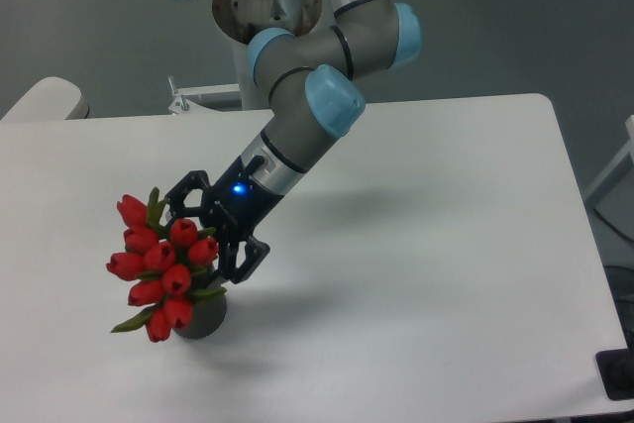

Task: Pick up the flowers from the vase
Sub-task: 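Close the gripper around the tulip stems below the blooms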

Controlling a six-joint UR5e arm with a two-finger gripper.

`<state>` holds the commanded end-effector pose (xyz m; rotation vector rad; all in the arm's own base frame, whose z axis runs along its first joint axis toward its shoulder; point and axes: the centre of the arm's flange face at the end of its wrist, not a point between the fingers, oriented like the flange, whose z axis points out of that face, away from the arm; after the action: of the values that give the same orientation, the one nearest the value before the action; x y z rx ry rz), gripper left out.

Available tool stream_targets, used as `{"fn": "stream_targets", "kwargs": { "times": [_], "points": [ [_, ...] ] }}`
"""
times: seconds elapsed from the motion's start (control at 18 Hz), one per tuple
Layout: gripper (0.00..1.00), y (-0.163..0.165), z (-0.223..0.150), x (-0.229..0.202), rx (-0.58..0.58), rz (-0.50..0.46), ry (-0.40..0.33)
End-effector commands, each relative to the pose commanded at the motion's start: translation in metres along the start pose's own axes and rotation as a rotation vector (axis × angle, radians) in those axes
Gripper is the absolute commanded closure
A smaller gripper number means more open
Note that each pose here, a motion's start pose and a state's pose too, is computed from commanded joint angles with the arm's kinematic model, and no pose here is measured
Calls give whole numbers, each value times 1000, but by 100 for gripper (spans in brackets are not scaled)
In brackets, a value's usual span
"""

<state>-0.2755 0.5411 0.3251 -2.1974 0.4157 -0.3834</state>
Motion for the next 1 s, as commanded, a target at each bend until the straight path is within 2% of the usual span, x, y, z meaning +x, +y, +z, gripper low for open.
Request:
{"fn": "stream_targets", "kwargs": {
  "times": [0.17,0.5,0.67,0.78,1.0],
  "points": [
    [43,1,1,0,0,0,1],
    [48,0,1,-1,15,0,9],
    [57,-1,-2,-2,23,2,7],
    [66,-1,-2,-2,23,1,6],
    [76,-2,-4,-4,23,15,2]
  ]
}}
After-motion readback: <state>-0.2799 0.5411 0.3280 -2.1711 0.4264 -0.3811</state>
